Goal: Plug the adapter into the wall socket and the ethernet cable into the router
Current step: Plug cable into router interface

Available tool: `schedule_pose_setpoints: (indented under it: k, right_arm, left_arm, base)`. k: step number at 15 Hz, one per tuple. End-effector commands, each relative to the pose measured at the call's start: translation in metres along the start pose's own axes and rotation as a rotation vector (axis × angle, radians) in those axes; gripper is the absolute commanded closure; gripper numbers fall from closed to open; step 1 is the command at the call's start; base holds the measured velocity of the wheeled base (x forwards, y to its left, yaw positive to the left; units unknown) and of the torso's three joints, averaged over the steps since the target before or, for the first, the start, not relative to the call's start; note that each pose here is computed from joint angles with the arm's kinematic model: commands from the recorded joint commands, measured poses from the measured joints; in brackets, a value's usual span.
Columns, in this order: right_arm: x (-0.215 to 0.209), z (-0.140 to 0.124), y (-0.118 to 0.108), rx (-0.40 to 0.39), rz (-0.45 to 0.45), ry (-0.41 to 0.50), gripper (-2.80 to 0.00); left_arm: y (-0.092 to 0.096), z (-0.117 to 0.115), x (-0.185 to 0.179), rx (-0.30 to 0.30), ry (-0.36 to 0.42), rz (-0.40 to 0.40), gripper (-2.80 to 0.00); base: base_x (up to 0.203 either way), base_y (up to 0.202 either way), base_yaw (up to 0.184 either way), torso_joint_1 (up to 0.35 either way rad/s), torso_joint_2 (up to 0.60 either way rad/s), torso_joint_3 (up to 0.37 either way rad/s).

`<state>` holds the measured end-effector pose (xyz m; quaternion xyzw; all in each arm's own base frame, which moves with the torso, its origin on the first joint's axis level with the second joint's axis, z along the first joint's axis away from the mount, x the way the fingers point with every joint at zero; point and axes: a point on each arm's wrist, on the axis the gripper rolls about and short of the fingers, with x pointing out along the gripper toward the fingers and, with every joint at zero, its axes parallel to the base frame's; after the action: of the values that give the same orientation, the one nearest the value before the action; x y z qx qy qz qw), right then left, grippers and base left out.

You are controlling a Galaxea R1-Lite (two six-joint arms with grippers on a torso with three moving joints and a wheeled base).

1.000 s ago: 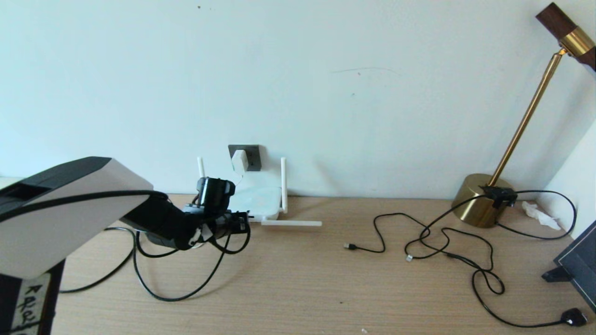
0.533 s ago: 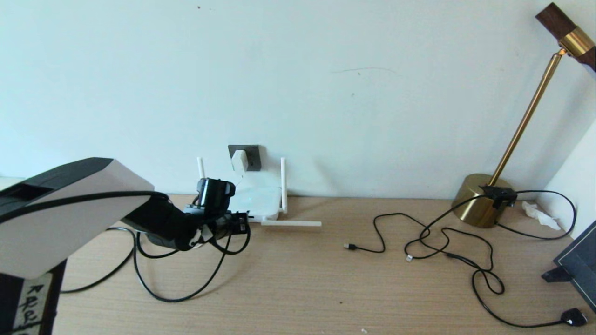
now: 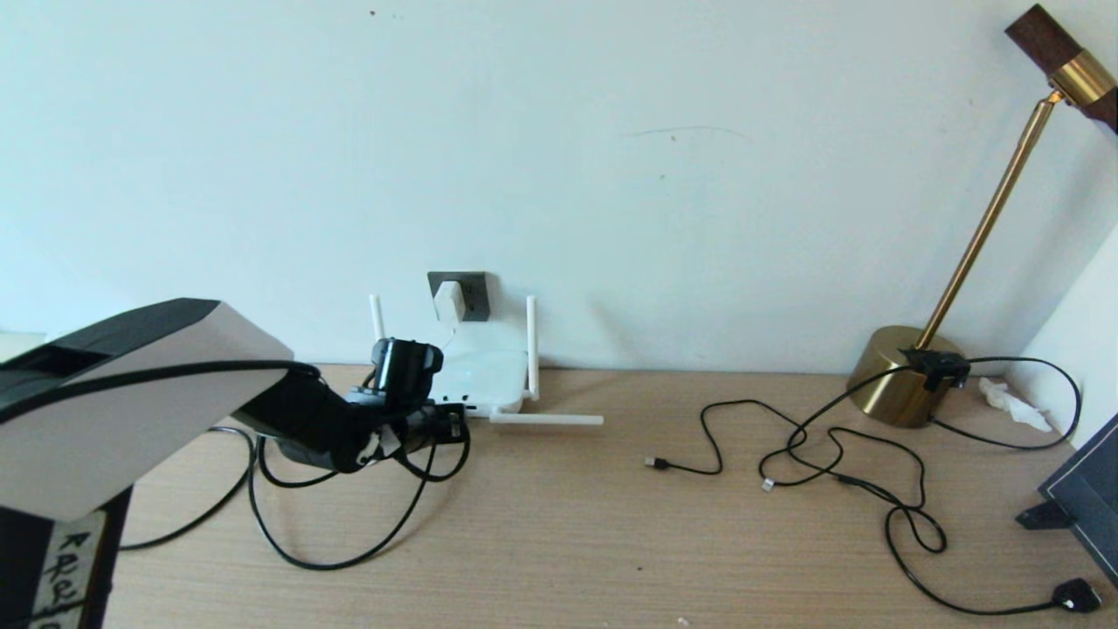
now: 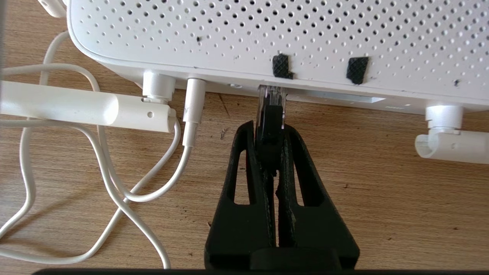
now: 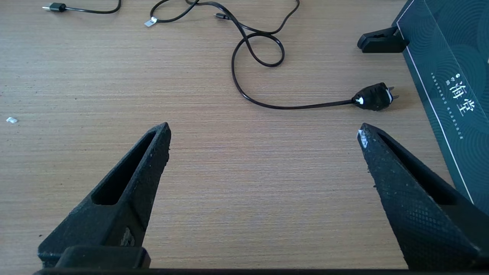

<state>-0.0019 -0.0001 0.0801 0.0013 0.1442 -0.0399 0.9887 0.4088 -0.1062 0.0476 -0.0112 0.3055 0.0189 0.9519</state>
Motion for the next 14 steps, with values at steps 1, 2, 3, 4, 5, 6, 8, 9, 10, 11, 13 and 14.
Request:
schedule_pose_setpoints:
  k: [1, 2, 3, 4, 5, 6, 8, 9, 10, 11, 13, 14]
  right_arm:
    - [0.0001, 0.0001, 0.0, 0.0, 0.0, 0.001, -2.8]
    - [0.0001, 0.0001, 0.0, 0.0, 0.0, 0.001, -2.8]
    - [0.0, 0.0001, 0.0, 0.0, 0.0, 0.001, -2.8]
    - [0.0001, -0.0002, 0.0, 0.001, -0.001, 0.002, -2.8]
    - [0.0001, -0.0002, 0.0, 0.003, -0.001, 0.002, -2.8]
    - [0.0001, -0.0002, 0.0, 0.004, -0.001, 0.002, -2.8]
    - [0.0001, -0.0002, 0.0, 0.005, -0.003, 0.002, -2.8]
    - [0.0001, -0.0002, 0.0, 0.004, -0.001, 0.002, -2.8]
    - [0.0001, -0.0002, -0.0001, 0.006, -0.003, 0.002, -2.8]
    - [0.0001, -0.0002, -0.0001, 0.006, -0.004, 0.002, -2.8]
    - [0.0001, -0.0002, -0.0001, 0.006, -0.003, 0.001, -2.8]
    - [0.0001, -0.0002, -0.0001, 0.006, -0.003, 0.001, -2.8]
  left_arm:
    - [-0.0006, -0.0005, 0.0007, -0.001, -0.001, 0.001, 0.0]
    - [-0.0004, -0.0002, 0.0007, -0.001, -0.002, 0.001, 0.0]
    - [-0.0002, 0.0002, 0.0008, -0.002, -0.003, 0.002, 0.0]
    - [-0.0002, 0.0005, 0.0008, -0.002, -0.004, 0.001, 0.0]
    - [-0.0005, 0.0017, 0.0008, -0.002, -0.008, 0.001, 0.0]
    - [-0.0007, 0.0026, 0.0013, 0.0, -0.009, 0.0, 0.0]
    - [-0.0013, 0.0051, 0.0015, 0.011, -0.016, -0.002, 0.0]
    - [-0.0017, 0.0062, 0.0023, 0.011, -0.019, -0.003, 0.0]
    - [-0.0019, 0.007, 0.0023, 0.011, -0.021, -0.003, 0.0]
    - [-0.0019, 0.0066, 0.0026, 0.012, -0.02, -0.003, 0.0]
    - [-0.0021, 0.0044, 0.005, 0.017, -0.014, -0.002, 0.0]
    - [-0.0019, 0.0043, 0.0054, 0.016, -0.013, -0.001, 0.0]
  base:
    - [0.0, 0.0, 0.0, 0.0, 0.0, 0.0]
    - [0.0, 0.0, 0.0, 0.0, 0.0, 0.0]
    - [0.0, 0.0, 0.0, 0.0, 0.0, 0.0]
    - [0.0, 0.0, 0.0, 0.0, 0.0, 0.0]
    - [0.0, 0.0, 0.0, 0.0, 0.0, 0.0]
    - [0.0, 0.0, 0.0, 0.0, 0.0, 0.0]
    - [0.0, 0.0, 0.0, 0.0, 0.0, 0.0]
    - [0.0, 0.0, 0.0, 0.0, 0.0, 0.0]
    - [0.0, 0.0, 0.0, 0.0, 0.0, 0.0]
    - [0.0, 0.0, 0.0, 0.0, 0.0, 0.0]
    - [0.0, 0.0, 0.0, 0.0, 0.0, 0.0]
    - [0.0, 0.0, 0.0, 0.0, 0.0, 0.0]
